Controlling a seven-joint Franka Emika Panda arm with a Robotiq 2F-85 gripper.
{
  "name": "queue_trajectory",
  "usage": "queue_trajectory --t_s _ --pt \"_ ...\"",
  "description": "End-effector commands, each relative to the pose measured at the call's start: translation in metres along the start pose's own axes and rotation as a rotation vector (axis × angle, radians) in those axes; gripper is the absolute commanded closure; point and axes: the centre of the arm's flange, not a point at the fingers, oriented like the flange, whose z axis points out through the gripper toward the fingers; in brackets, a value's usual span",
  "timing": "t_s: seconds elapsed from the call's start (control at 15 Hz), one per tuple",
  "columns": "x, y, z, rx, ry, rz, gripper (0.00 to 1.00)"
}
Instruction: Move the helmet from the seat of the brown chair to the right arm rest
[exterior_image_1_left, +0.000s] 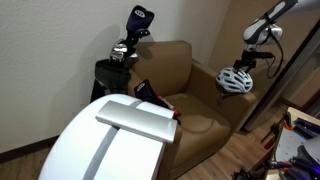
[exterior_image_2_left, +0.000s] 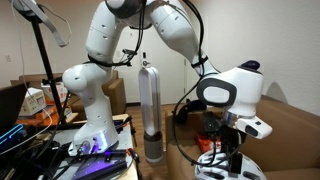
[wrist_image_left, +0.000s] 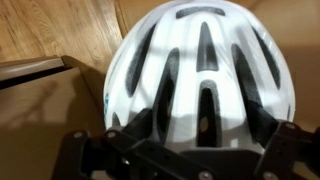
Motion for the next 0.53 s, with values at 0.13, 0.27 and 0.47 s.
queue_trajectory --t_s 0.13,0.27,0.47 --pt "-0.003 0.022 -0.025 0.055 0.019 0.017 0.0" --pt "-0.006 0.025 -0.034 0.065 0.029 0.027 0.0" --pt "-0.008 0.026 -0.046 0.075 0.041 0.023 0.0"
